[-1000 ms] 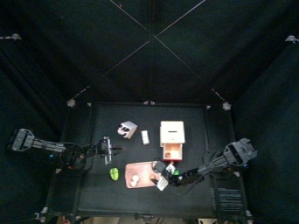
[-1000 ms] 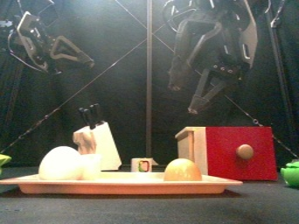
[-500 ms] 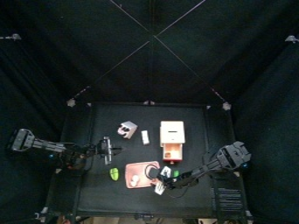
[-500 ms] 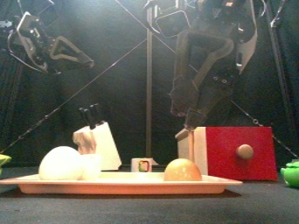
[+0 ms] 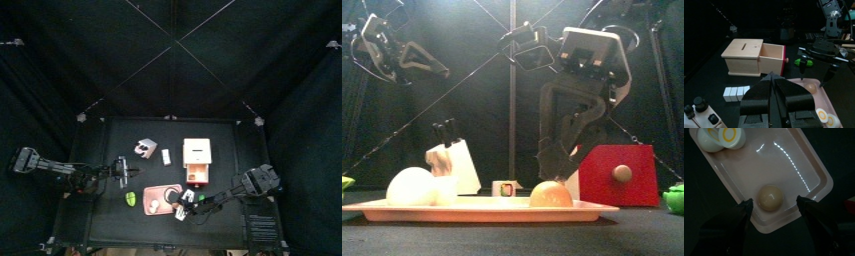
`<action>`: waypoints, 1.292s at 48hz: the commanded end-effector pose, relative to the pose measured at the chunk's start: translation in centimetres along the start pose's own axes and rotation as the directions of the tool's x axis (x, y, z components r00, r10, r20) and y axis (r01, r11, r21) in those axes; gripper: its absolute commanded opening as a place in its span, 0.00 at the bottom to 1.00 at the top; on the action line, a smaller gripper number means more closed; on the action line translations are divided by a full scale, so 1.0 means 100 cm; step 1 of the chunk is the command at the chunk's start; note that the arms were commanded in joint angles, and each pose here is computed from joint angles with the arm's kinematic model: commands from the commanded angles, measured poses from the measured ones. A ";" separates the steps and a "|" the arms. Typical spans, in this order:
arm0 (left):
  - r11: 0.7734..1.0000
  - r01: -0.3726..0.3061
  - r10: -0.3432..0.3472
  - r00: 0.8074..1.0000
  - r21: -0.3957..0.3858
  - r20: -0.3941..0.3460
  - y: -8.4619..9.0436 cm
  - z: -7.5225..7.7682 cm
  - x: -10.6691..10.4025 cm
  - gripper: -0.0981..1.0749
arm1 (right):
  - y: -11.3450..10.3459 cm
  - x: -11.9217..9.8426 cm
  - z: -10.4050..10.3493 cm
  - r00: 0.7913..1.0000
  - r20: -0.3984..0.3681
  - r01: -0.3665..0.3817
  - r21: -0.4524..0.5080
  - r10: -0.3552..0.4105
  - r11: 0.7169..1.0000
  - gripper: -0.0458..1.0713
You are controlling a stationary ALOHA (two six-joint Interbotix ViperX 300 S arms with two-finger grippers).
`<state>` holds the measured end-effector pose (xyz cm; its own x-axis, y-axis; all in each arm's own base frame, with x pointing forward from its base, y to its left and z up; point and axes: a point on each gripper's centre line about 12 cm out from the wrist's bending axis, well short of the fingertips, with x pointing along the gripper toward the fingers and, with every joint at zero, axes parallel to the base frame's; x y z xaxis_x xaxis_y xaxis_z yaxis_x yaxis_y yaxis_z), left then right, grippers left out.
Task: Grab eggshell from plate
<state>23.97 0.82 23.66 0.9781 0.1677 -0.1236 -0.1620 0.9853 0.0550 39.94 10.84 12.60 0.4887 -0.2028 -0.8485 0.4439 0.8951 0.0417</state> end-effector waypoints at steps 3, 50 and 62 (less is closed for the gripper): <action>1.000 -0.002 0.002 1.000 -0.003 0.015 0.000 0.005 0.001 0.50 | 0.000 -0.004 0.014 1.000 0.025 -0.011 0.021 0.011 1.000 0.93; 1.000 -0.003 0.003 1.000 -0.003 0.012 0.000 0.004 0.001 0.50 | 0.004 0.018 0.011 1.000 -0.001 0.011 0.021 -0.011 1.000 0.92; 1.000 -0.003 0.003 1.000 -0.003 0.012 0.000 0.004 0.001 0.50 | 0.004 0.019 0.009 1.000 -0.004 0.013 0.016 -0.013 1.000 0.85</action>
<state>23.92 0.83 23.63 0.9779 0.1683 -0.1239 -0.1628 0.9852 0.0537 41.22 10.40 10.14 0.4492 -0.2228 -0.8652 0.4633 0.8861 0.0123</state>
